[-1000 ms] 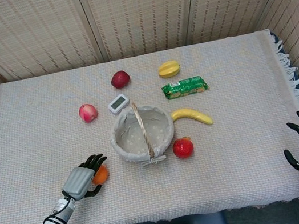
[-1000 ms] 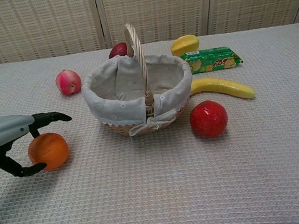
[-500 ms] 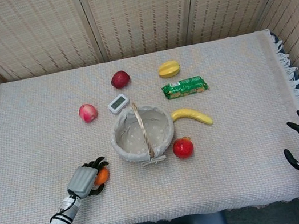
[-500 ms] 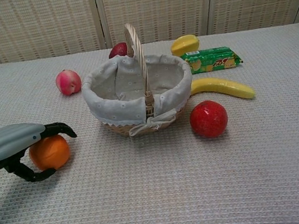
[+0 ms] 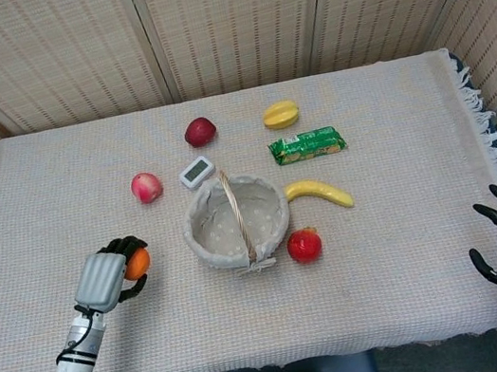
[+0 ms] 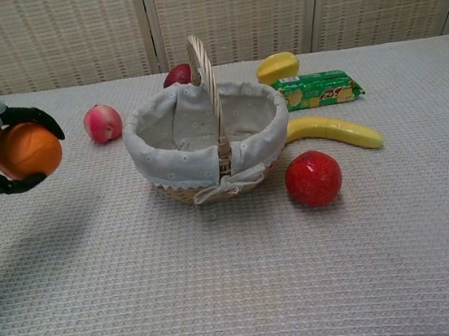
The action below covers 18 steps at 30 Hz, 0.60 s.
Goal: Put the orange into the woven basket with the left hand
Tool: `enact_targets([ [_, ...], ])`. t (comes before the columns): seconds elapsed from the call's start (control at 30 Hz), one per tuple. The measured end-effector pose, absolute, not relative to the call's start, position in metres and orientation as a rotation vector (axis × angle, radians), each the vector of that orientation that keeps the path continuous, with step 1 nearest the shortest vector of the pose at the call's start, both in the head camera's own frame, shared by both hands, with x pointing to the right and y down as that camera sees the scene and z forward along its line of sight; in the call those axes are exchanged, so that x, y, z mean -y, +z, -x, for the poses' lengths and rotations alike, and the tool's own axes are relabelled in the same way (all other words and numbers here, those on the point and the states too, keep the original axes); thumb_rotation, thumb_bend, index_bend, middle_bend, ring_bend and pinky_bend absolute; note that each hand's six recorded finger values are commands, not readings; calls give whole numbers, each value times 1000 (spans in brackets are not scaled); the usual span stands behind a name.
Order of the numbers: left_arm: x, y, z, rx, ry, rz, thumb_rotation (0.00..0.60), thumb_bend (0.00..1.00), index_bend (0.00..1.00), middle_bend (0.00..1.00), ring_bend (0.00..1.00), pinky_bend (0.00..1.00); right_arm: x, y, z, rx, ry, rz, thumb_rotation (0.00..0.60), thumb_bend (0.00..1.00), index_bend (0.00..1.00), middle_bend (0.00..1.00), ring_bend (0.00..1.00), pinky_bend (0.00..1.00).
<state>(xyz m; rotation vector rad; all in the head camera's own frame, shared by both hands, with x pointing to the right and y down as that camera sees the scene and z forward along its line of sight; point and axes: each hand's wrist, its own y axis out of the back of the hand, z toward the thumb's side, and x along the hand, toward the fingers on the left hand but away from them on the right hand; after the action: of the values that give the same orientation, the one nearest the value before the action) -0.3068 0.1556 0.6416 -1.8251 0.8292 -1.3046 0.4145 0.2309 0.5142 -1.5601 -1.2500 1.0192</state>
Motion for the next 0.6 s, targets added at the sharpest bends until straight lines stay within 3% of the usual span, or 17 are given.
enact_targets([
  [0.33,-121,610,268,-890,-1133,1838,600,475,502,389,570,601,-230,516,-414,1249,1026,1559,600,261,180,34,0,154],
  [0.6,-119,618,220,-900,-1038,1922,600,475,503,391,570,601,-230,514,-415,1256,1022,1558,600,261,180,34,0,154],
])
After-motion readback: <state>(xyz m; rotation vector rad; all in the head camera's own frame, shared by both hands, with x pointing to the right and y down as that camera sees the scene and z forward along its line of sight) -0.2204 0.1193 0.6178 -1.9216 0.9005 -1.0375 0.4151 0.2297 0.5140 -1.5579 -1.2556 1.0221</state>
